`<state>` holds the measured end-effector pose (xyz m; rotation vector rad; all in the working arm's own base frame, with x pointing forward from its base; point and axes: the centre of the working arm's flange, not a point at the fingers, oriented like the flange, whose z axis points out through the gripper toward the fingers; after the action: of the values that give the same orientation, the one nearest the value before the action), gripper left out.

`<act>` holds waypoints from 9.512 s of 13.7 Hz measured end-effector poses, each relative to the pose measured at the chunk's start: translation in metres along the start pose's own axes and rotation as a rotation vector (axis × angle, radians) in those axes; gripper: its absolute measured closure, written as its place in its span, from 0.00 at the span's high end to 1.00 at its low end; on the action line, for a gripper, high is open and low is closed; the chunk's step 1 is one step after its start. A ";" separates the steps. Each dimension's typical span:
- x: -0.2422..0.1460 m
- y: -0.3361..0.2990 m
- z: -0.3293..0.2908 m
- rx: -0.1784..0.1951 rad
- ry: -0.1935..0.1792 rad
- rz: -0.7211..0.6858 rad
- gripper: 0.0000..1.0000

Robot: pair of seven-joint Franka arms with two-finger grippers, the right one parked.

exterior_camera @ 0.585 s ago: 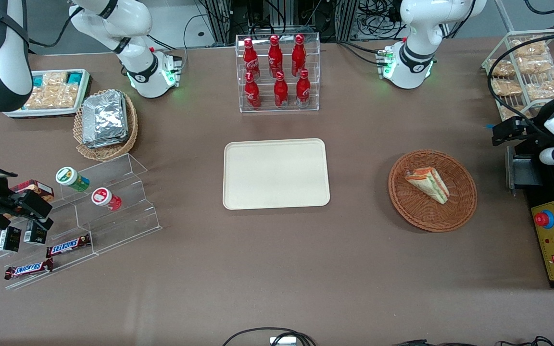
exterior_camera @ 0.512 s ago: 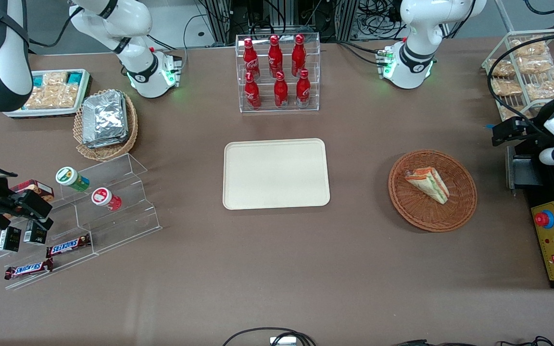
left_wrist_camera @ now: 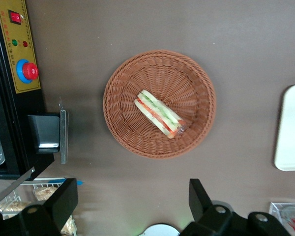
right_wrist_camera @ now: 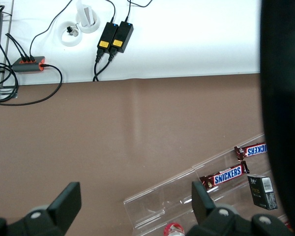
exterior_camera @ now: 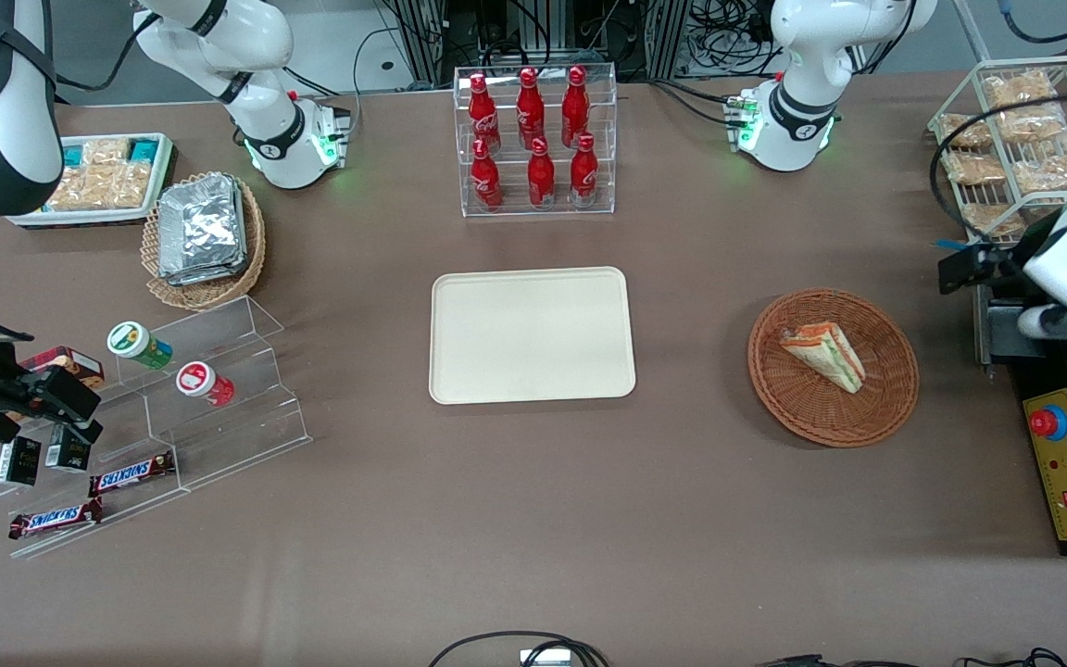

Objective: Place sandwich from basket to tray

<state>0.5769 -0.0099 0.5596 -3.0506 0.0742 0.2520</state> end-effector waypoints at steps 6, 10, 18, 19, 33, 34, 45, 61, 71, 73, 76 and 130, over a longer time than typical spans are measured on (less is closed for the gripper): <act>0.011 0.021 0.117 0.004 0.005 -0.159 1.00; 0.003 0.045 0.168 0.000 0.037 -0.272 1.00; -0.012 0.057 0.229 -0.019 0.062 -0.450 1.00; -0.014 0.058 0.233 -0.023 0.067 -0.471 1.00; -0.015 0.068 0.318 -0.059 0.051 -0.656 1.00; -0.015 0.068 0.321 -0.059 0.047 -0.659 0.96; -0.018 0.066 0.328 -0.028 0.039 -0.649 0.32; -0.031 0.249 0.166 0.022 0.112 -0.312 0.20; -0.093 0.418 0.235 0.065 0.209 0.024 0.20; -0.100 0.436 0.252 0.043 0.199 0.060 0.20; -0.112 0.459 0.283 0.029 0.171 0.117 0.20; -0.050 -0.004 -0.040 -0.020 0.014 -0.058 1.00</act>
<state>0.5348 -0.0074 0.6077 -3.0691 -0.0162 0.2287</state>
